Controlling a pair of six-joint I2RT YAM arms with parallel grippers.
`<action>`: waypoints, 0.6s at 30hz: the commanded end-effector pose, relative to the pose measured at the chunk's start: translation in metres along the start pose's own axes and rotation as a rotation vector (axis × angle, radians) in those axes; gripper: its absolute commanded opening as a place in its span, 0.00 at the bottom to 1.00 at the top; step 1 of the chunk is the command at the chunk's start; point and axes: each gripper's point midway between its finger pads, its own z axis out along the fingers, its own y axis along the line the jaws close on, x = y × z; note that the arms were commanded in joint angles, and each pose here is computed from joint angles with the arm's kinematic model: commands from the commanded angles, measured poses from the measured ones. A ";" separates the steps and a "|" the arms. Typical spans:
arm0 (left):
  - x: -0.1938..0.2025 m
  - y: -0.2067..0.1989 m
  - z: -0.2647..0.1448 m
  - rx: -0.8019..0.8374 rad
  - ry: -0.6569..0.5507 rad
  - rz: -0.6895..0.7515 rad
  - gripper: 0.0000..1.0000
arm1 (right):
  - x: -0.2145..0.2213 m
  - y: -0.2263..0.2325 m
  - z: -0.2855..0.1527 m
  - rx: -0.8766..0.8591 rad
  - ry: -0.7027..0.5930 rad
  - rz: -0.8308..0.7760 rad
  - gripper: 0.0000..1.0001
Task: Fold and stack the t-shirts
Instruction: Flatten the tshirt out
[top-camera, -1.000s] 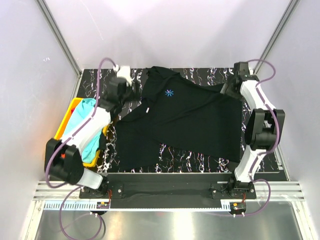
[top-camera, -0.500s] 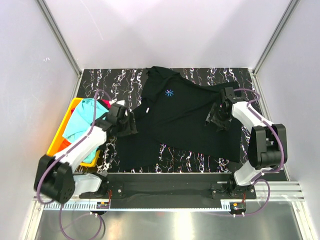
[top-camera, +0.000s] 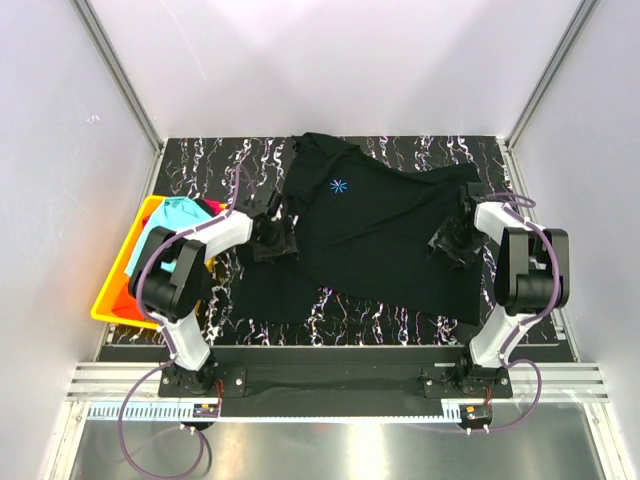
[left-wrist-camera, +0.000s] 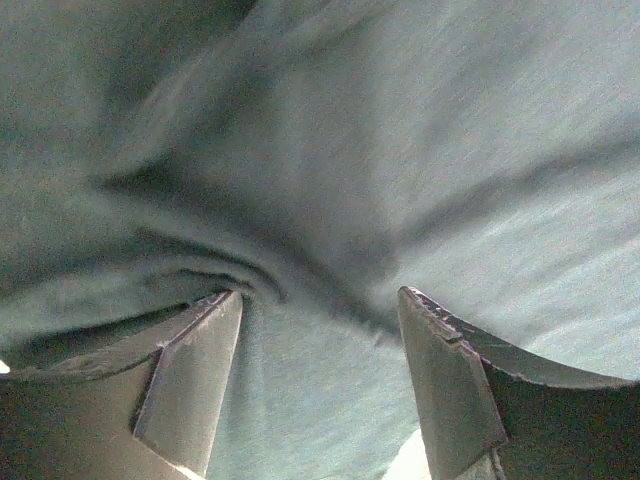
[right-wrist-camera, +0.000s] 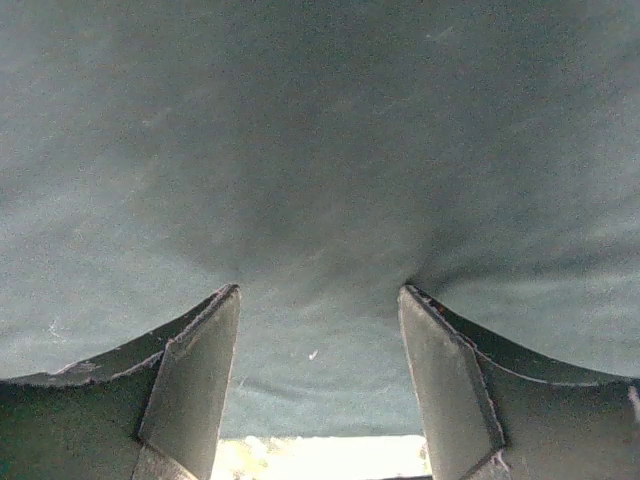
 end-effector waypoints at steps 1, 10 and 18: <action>-0.002 -0.016 0.019 0.057 0.046 -0.018 0.70 | -0.017 -0.017 0.020 0.076 -0.014 0.040 0.72; -0.034 -0.039 0.000 0.107 -0.024 -0.001 0.68 | -0.059 -0.033 0.039 0.195 -0.036 0.039 0.72; -0.001 0.002 -0.073 0.038 -0.146 0.020 0.68 | -0.068 -0.029 -0.003 0.167 -0.105 0.006 0.76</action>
